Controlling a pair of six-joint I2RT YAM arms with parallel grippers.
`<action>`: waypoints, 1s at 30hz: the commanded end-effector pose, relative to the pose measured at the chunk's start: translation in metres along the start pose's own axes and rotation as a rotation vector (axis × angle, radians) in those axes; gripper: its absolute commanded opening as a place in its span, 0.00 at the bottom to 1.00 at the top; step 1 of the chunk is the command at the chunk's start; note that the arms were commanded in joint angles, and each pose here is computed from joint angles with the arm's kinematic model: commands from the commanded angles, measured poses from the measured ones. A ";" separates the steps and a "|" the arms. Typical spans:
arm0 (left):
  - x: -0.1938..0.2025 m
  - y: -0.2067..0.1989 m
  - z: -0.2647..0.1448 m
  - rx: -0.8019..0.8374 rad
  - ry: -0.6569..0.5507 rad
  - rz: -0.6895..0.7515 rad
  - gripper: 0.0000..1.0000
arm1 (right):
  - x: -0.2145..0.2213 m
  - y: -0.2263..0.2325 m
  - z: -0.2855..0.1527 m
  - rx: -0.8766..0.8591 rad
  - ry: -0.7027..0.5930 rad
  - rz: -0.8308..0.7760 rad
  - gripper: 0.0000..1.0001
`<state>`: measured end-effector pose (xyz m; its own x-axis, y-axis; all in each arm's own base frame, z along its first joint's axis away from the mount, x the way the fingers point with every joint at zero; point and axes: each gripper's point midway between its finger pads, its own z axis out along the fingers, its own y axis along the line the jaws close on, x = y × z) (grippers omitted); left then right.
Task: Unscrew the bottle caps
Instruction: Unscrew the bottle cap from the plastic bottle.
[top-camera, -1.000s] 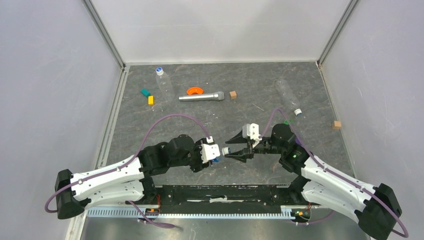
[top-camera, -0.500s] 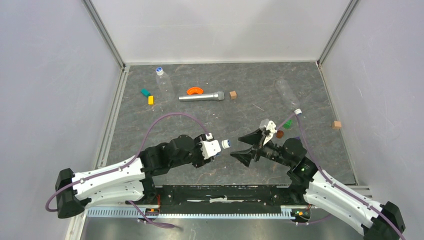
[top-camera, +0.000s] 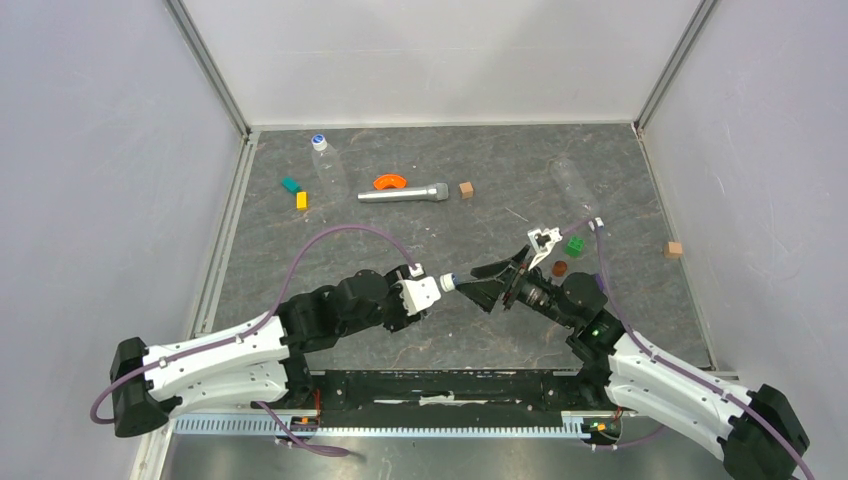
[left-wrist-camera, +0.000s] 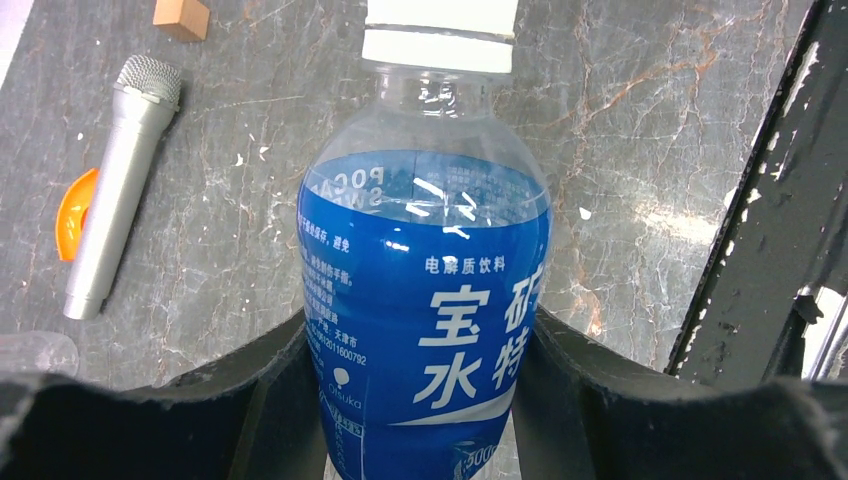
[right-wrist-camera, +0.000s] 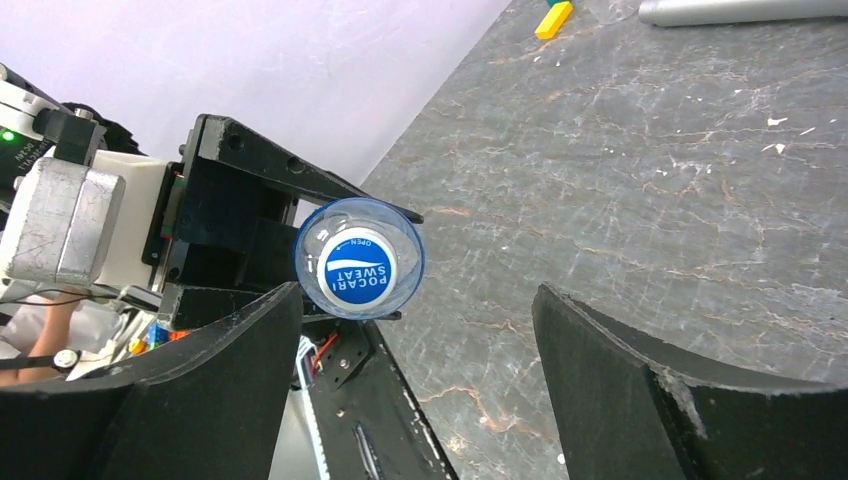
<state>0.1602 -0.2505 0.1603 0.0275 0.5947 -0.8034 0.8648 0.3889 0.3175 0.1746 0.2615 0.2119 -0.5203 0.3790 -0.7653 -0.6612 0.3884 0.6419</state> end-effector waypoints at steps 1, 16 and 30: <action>-0.014 0.006 -0.006 -0.028 -0.052 -0.024 0.02 | -0.028 0.025 0.003 -0.054 -0.057 0.027 0.89; -0.016 0.000 -0.006 0.003 -0.068 -0.026 0.03 | -0.019 0.046 0.010 -0.167 0.010 0.115 0.79; -0.013 -0.004 -0.003 0.022 -0.051 -0.032 0.04 | -0.008 0.049 0.015 -0.222 0.047 0.126 0.59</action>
<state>0.1581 -0.2508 0.1643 0.0345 0.5814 -0.8129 0.8680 0.3858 0.3127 0.1551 0.2890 0.2249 -0.6726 0.3365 -0.6590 -0.6360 0.1923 0.7473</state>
